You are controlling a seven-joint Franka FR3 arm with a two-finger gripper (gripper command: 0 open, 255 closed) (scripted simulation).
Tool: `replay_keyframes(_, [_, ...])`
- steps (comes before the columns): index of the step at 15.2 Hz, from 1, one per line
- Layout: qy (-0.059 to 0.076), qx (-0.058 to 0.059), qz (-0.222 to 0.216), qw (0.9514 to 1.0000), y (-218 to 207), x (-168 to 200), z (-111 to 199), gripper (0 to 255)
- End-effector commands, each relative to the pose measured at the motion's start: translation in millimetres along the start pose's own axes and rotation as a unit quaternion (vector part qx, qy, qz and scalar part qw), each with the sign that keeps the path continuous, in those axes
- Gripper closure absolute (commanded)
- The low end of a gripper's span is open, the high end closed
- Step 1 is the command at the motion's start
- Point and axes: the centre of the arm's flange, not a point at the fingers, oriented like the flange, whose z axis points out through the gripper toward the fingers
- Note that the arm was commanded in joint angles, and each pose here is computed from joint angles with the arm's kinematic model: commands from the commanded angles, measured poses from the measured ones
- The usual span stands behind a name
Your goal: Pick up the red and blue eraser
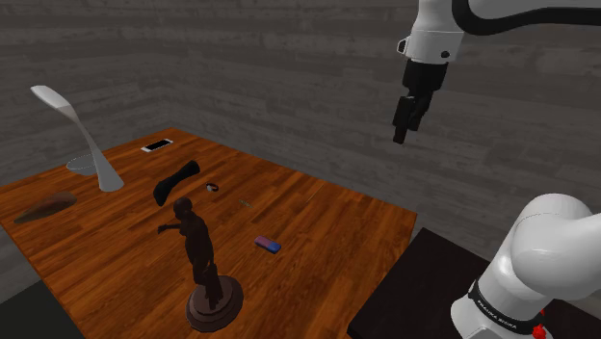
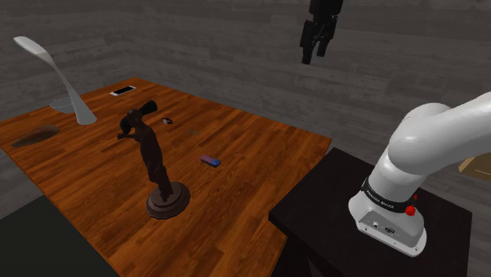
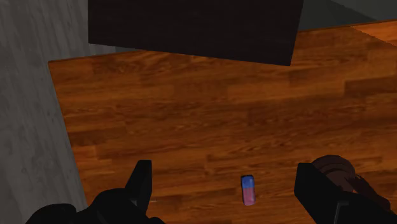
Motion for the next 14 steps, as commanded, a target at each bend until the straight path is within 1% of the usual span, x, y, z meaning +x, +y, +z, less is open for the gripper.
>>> replay_keyframes(1, [0.0, 0.0, 0.0, 1.0, 0.0, 0.0, 0.0, 0])
replay_keyframes(14, [-0.006, 0.007, -0.024, 0.9997, -39.2, 101.5, 133.5, 0])
